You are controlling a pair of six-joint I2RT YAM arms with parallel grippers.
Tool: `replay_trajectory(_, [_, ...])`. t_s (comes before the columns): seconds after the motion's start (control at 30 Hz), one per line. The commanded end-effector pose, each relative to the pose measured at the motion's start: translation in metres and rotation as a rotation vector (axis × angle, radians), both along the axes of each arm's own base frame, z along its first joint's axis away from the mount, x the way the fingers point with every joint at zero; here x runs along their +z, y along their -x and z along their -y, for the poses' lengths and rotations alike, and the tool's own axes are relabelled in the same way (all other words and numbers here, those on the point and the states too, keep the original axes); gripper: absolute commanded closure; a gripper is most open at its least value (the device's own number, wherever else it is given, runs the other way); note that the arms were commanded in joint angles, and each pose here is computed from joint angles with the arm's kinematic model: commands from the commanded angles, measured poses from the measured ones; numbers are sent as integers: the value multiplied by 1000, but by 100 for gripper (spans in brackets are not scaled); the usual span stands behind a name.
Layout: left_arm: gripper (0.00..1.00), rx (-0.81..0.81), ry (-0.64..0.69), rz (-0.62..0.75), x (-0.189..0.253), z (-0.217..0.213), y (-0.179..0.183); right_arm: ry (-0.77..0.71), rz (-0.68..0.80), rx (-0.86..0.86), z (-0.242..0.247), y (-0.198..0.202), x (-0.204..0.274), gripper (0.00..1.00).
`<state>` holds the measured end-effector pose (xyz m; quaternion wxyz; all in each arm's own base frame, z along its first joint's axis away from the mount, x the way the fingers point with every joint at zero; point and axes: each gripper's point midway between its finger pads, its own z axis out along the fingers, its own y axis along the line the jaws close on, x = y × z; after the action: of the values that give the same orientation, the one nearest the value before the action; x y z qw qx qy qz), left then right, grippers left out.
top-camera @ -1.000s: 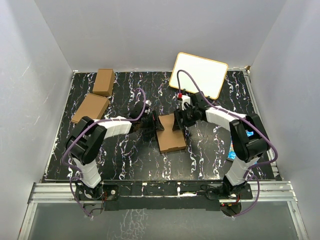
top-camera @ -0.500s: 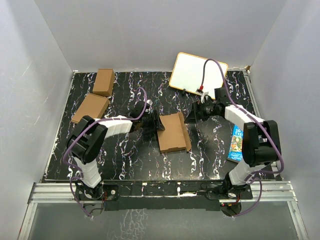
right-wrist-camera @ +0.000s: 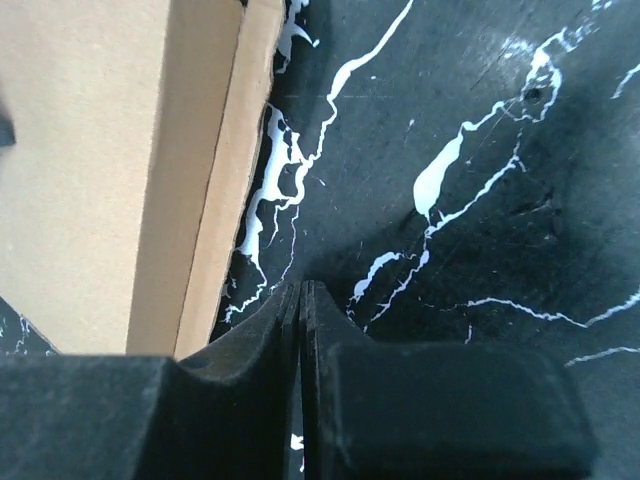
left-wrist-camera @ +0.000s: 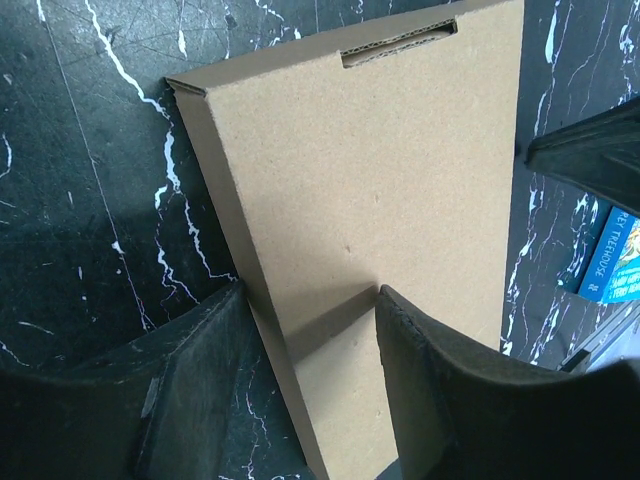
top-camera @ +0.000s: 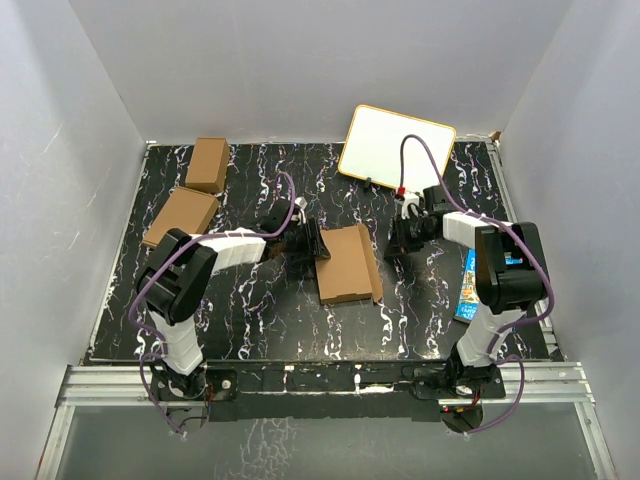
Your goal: Fold the paper box
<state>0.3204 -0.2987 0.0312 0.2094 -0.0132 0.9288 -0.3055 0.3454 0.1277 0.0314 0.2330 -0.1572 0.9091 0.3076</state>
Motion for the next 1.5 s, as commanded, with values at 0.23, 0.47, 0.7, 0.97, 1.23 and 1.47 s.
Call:
replay_trajectory(0.23, [48, -48, -20, -13, -6, 3, -4, -91, 7, 191, -55, 23, 7, 91])
replay_trajectory(0.47, [48, -86, -15, -14, -6, 10, -8, -136, 61, 283, -75, 34, 23, 91])
replay_trajectory(0.7, [47, -140, -13, -11, -1, 18, -14, -117, 73, 325, -84, 36, 22, 89])
replay_trajectory(0.97, [42, -52, -7, 78, 28, -8, -58, -108, 179, 266, -44, 13, 47, 81])
replay_trajectory(1.23, [35, -1, -27, 282, 89, -45, -80, -152, 303, 326, -27, 15, 74, 75])
replay_trajectory(1.47, [30, 8, 45, 476, 132, -60, -54, -159, 402, 285, -18, 2, 85, 65])
